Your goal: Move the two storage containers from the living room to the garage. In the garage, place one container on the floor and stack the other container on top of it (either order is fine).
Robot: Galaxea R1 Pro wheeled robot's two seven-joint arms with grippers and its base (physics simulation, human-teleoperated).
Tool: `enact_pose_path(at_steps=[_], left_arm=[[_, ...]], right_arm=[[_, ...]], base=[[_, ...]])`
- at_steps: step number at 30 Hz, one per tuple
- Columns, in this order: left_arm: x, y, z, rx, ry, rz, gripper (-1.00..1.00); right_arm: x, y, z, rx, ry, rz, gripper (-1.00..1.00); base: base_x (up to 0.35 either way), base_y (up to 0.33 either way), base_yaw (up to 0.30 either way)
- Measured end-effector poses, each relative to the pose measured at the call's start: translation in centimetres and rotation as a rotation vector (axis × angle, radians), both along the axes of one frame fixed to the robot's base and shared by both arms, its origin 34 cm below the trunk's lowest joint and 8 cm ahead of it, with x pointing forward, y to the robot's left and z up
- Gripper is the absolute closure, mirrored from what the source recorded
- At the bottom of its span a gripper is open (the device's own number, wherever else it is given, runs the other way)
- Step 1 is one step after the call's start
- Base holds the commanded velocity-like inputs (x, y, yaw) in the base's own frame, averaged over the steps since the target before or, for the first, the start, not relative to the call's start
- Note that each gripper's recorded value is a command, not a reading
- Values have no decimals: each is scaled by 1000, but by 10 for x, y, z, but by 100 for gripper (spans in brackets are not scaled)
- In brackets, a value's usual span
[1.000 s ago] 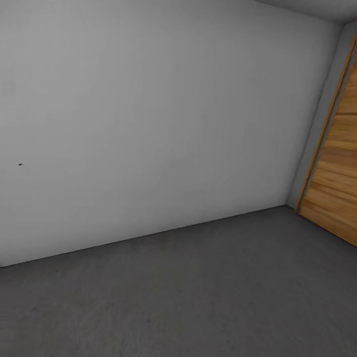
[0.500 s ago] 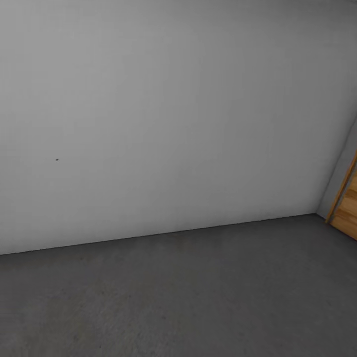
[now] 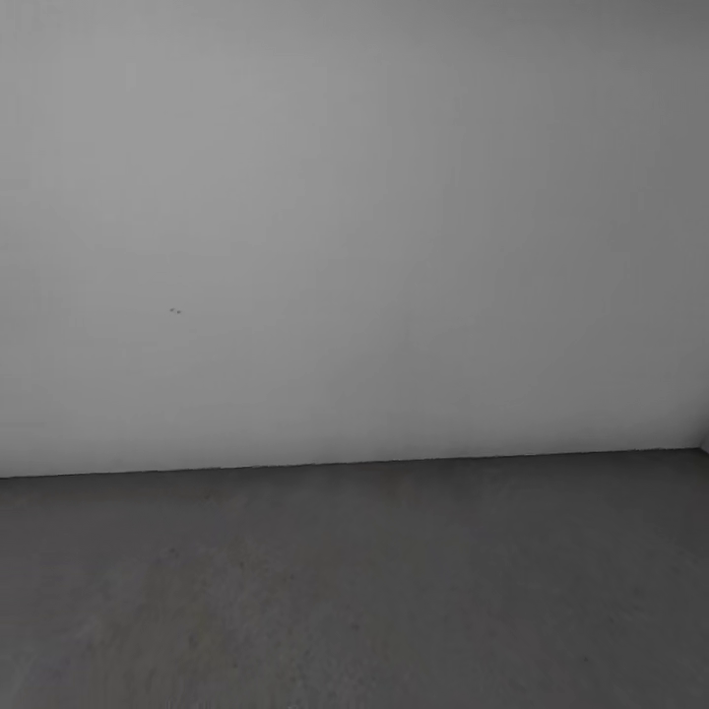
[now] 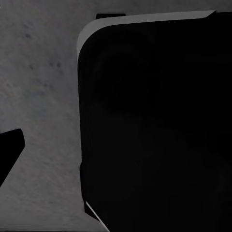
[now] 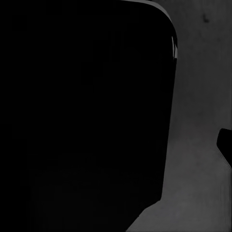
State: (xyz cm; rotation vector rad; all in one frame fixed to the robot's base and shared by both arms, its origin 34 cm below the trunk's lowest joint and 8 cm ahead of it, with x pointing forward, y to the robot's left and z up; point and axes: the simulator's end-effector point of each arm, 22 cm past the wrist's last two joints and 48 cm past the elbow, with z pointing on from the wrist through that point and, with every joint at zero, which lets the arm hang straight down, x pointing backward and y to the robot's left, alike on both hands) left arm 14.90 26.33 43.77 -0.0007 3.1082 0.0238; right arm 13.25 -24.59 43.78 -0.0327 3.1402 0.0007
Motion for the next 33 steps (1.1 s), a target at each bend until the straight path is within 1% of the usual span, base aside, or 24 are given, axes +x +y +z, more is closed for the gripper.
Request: enact_pose_path(at_steps=[33], left_arm=[[0, 0, 0, 0, 0, 0, -100]], right_arm=[[0, 0, 0, 0, 2, -3, -100]], base=[[0, 0, 282]])
